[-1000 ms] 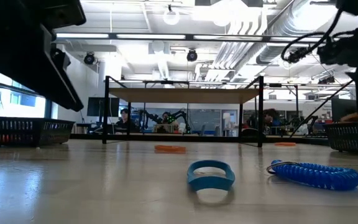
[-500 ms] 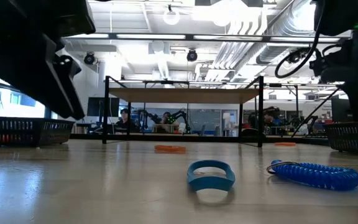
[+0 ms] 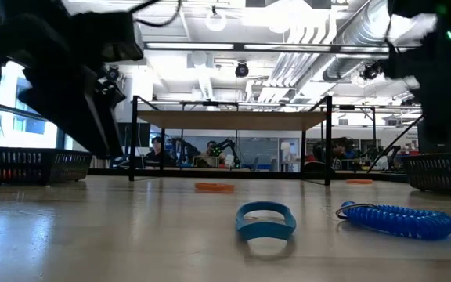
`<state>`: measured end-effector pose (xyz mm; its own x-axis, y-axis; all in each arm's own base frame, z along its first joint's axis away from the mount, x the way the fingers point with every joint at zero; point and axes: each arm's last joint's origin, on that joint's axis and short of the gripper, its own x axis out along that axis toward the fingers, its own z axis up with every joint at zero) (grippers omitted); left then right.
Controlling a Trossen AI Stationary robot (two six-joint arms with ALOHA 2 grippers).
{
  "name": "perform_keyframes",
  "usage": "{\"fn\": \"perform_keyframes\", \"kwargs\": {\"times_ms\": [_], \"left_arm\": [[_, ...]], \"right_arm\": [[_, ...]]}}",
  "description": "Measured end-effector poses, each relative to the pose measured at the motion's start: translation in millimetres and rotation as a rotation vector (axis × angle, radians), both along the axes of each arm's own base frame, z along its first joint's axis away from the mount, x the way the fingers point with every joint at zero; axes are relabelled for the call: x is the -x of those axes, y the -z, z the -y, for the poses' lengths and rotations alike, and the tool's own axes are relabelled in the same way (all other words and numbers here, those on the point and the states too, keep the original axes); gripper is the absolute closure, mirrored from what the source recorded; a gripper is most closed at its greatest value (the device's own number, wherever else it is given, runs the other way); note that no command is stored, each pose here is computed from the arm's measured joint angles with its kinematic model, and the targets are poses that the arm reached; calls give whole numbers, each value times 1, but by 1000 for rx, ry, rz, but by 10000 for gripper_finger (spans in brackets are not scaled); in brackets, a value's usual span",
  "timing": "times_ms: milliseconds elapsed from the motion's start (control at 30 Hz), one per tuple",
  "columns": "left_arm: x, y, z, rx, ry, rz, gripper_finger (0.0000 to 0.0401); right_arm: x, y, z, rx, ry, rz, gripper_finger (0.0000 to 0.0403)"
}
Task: Pick & Place Office Desk Supplies
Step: Put the violet spring keychain into the top left black bin
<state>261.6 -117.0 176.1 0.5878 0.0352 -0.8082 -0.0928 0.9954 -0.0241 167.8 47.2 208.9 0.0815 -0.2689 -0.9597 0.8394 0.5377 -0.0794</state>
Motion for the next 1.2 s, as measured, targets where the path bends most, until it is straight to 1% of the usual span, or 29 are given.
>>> {"fn": "perform_keyframes", "kwargs": {"times_ms": [67, 133, 200, 267, 333, 400, 500, 567, 600, 667, 733, 867, 933, 1067, 1133, 1200], "left_arm": [[-1, 1, -4, 16, 5, -17, 228], [-2, 1, -5, 37, 13, -20, 228], [-3, 0, -5, 38, 15, -19, 228], [-3, 0, -4, 38, 28, -10, 228], [-4, 0, -4, 46, 42, -8, 228], [-4, -1, -3, 57, 44, -4, 227], [-3, -1, 0, 60, 52, -2, 228], [-4, -2, 2, 66, 57, 12, 228], [-5, -2, 2, 69, 60, 25, 228], [-6, -4, 3, 77, 65, 44, 228], [-7, -4, 3, 82, 71, 55, 228], [-9, -5, 1, 89, 69, 59, 228], [-9, -5, 2, 95, 73, 56, 228], [-8, -5, 3, 119, 70, 50, 228], [-7, -5, 5, 134, 56, 49, 228], [-6, -5, 7, 145, 51, 47, 228]], "right_arm": [[-8, -19, -2, 22, -19, 59, 191], [-15, -39, -8, 34, -82, 130, 191], [-23, -62, -16, 26, -182, 219, 192], [-31, -83, -27, 5, -319, 321, 191], [-40, -103, -39, -24, -452, 453, 190], [-47, -121, -50, -81, -525, 598, 190], [-55, -141, -65, -213, -664, 794, 191], [-57, -148, -76, -306, -755, 882, 192], [-58, -150, -82, -348, -819, 909, 192], [-62, -151, -91, -387, -939, 944, 192], [-64, -147, -97, -375, -999, 941, 192], [-71, -147, -97, -340, -1010, 953, 192], [-78, -157, -97, -333, -1041, 1001, 192], [-91, -182, -105, -257, -1142, 1059, 192], [-96, -194, -110, -222, -1170, 1024, 192], [-103, -202, -115, -187, -1155, 946, 192]]}}
